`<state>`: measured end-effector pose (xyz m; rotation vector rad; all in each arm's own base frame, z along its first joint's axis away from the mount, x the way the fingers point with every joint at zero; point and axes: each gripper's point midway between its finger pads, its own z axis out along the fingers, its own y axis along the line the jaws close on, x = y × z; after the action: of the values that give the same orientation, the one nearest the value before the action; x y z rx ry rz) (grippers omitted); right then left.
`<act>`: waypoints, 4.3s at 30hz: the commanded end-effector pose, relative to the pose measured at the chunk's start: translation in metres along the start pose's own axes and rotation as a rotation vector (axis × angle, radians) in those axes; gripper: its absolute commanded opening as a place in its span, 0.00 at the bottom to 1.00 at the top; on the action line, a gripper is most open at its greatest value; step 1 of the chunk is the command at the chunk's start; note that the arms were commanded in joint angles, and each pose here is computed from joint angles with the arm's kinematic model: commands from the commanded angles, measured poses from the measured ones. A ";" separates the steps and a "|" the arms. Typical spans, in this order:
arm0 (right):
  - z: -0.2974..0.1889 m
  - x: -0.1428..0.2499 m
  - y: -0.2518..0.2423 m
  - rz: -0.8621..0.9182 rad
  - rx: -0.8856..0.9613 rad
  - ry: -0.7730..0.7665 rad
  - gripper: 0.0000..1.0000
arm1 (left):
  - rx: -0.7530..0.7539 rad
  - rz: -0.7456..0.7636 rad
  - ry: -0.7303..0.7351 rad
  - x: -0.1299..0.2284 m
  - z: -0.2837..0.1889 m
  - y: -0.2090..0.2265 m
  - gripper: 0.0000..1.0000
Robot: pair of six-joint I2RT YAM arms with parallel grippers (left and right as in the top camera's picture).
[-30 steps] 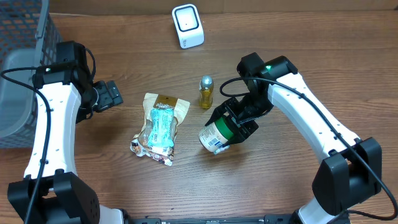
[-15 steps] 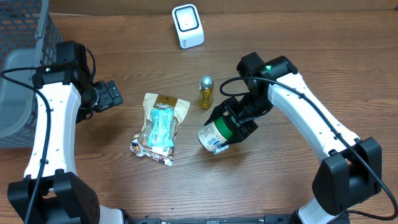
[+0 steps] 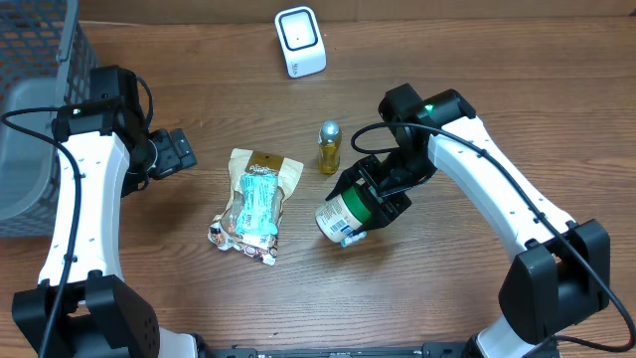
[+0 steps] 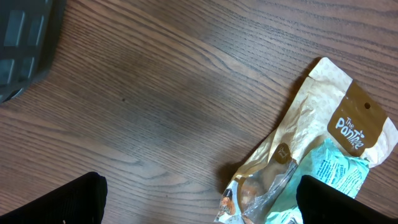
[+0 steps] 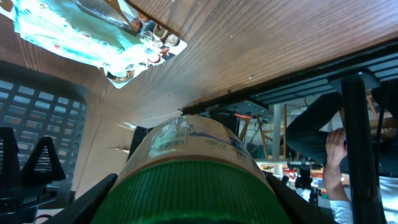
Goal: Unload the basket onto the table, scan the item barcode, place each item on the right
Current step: 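Lift the pack and tilt it sideways with the right gripper, then carry the pack up and back toward the white barcode scanner, then hold the pack's label in front of the scanner window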
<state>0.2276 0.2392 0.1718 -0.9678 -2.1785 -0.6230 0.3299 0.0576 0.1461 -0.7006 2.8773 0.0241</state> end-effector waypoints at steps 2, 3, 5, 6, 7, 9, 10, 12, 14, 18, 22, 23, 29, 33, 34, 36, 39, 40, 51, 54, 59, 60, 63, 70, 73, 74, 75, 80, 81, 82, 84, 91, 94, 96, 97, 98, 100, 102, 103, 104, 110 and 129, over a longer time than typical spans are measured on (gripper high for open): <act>-0.010 0.019 0.007 -0.033 -0.050 0.040 0.20 | -0.001 0.001 -0.005 -0.001 -0.001 0.000 0.99; -0.010 0.020 0.007 -0.034 -0.051 0.044 0.21 | 0.000 0.001 -0.006 -0.001 -0.001 0.000 1.00; -0.010 0.021 0.007 -0.034 -0.052 0.047 0.21 | 0.000 0.001 -0.006 -0.001 -0.001 0.000 1.00; -0.010 0.021 0.007 -0.034 -0.053 0.047 0.21 | 0.000 0.001 -0.006 -0.001 -0.001 0.000 1.00; -0.010 0.021 0.007 -0.034 -0.053 0.047 0.23 | 0.000 0.001 -0.006 -0.001 -0.001 0.000 1.00; -0.010 0.020 0.008 -0.037 -0.055 0.045 0.25 | 0.000 0.001 -0.006 -0.001 -0.001 0.000 0.99; -0.010 0.020 0.008 -0.038 -0.055 0.043 0.25 | 0.000 0.001 -0.006 -0.001 -0.001 0.000 1.00; -0.010 0.018 0.008 -0.040 -0.053 0.032 0.28 | 0.000 0.001 -0.006 -0.001 -0.001 0.000 1.00; -0.010 0.016 0.007 -0.040 -0.048 0.020 0.30 | 0.000 0.001 -0.006 -0.001 -0.001 0.000 1.00; -0.010 0.005 0.003 -0.038 -0.025 -0.043 0.29 | 0.000 0.001 -0.006 -0.001 -0.001 0.000 1.00; -0.013 -0.022 -0.004 -0.041 0.025 -0.196 0.34 | -0.001 0.001 -0.006 -0.001 -0.001 0.000 1.00; -0.015 -0.030 -0.006 -0.043 0.038 -0.242 0.34 | 0.000 0.001 -0.006 -0.001 -0.001 0.000 1.00; -0.034 -0.076 -0.009 -0.065 0.096 -0.528 0.33 | 0.000 0.001 -0.006 -0.001 -0.001 0.000 1.00; -0.050 -0.100 -0.002 -0.214 0.139 -0.678 0.33 | 0.000 0.001 -0.006 -0.001 -0.001 0.000 1.00; -0.053 -0.103 0.001 -0.302 0.163 -0.701 0.33 | 0.000 0.001 -0.006 -0.001 -0.001 0.000 1.00; -0.059 -0.110 0.011 -0.479 0.201 -0.742 0.23 | 0.000 0.001 -0.006 -0.001 -0.001 0.000 1.00; -0.067 -0.117 0.028 -0.738 0.251 -0.791 0.13 | 0.000 0.001 -0.006 -0.001 -0.001 0.000 1.00; -0.068 -0.117 0.031 -0.810 0.272 -0.793 0.10 | 0.000 0.001 -0.006 -0.001 -0.001 0.000 0.99; -0.170 -0.042 0.097 -1.105 0.179 -1.059 0.20 | 0.000 0.001 -0.006 -0.001 -0.001 0.000 1.00; -0.212 0.002 0.109 -1.147 0.080 -1.153 0.09 | 0.000 0.001 -0.006 -0.001 -0.001 0.000 0.99; -0.263 0.062 0.111 -1.207 -0.050 -1.274 0.04 | 0.000 0.001 -0.006 -0.001 -0.001 0.000 1.00; -0.268 0.069 0.109 -1.220 -0.058 -1.288 0.04 | 0.000 0.001 -0.006 -0.001 -0.001 0.000 1.00; -0.273 0.078 0.101 -1.251 -0.044 -1.300 0.05 | 0.000 0.001 -0.006 -0.001 -0.001 0.000 1.00; -0.266 0.062 0.120 -1.325 0.025 -1.305 0.07 | 0.000 0.001 -0.006 -0.001 -0.001 0.000 1.00; -0.265 0.050 0.147 -1.364 0.022 -1.337 0.07 | 0.000 0.001 -0.006 -0.001 -0.001 0.000 1.00; -0.264 0.045 0.156 -1.374 0.023 -1.344 0.07 | 0.000 0.001 -0.006 -0.001 -0.001 0.000 1.00; -0.262 0.039 0.166 -1.380 0.020 -1.352 0.07 | 0.000 0.001 -0.006 -0.001 -0.001 0.000 1.00; -0.249 0.006 0.208 -1.385 0.006 -1.366 0.06 | 0.000 0.001 -0.006 -0.001 -0.001 0.000 0.99; -0.246 -0.002 0.218 -1.387 -0.001 -1.373 0.06 | 0.000 0.001 -0.006 -0.001 -0.001 0.000 1.00; -0.243 -0.009 0.227 -1.389 -0.008 -1.380 0.04 | 0.000 0.001 -0.006 -0.001 -0.001 0.000 1.00; -0.237 -0.023 0.242 -1.391 -0.016 -1.388 0.04 | 0.000 0.001 -0.006 -0.001 -0.001 0.000 1.00; -0.204 -0.078 0.282 -1.389 -0.010 -1.379 0.04 | 0.000 0.001 -0.006 -0.001 -0.001 0.000 1.00; -0.185 -0.099 0.295 -1.405 -0.019 -1.352 0.04 | 0.000 0.001 -0.006 -0.001 -0.001 0.000 1.00; -0.172 -0.110 0.303 -1.419 -0.030 -1.332 0.04 | -0.001 0.000 -0.006 -0.001 -0.001 0.000 1.00; -0.165 -0.117 0.307 -1.427 -0.037 -1.319 0.04 | 0.000 0.001 -0.006 -0.001 -0.001 0.000 1.00; -0.160 -0.122 0.310 -1.432 -0.040 -1.310 0.04 | 0.000 0.001 -0.006 -0.001 -0.001 0.000 1.00; -0.148 -0.133 0.317 -1.446 -0.053 -1.292 0.04 | 0.000 0.001 -0.006 -0.001 -0.001 0.000 0.99; -0.139 -0.142 0.322 -1.456 -0.061 -1.281 0.04 | 0.000 0.001 -0.006 -0.001 -0.001 0.000 1.00; -0.135 -0.147 0.325 -1.457 -0.063 -1.283 0.04 | 0.000 0.001 -0.006 -0.001 -0.001 0.000 1.00; -0.131 -0.153 0.328 -1.458 -0.066 -1.287 0.04 | 0.000 0.001 -0.006 -0.001 -0.001 0.000 0.99; -0.116 -0.176 0.344 -1.471 -0.096 -1.312 0.04 | 0.000 0.001 -0.006 -0.001 -0.001 0.000 1.00; -0.094 -0.201 0.377 -1.517 -0.257 -1.371 0.05 | 0.000 0.001 -0.006 -0.001 -0.001 0.000 1.00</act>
<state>0.6526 0.3163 0.1629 0.8113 -3.9849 -0.9936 0.3299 0.0576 0.1461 -0.7006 2.8773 0.0241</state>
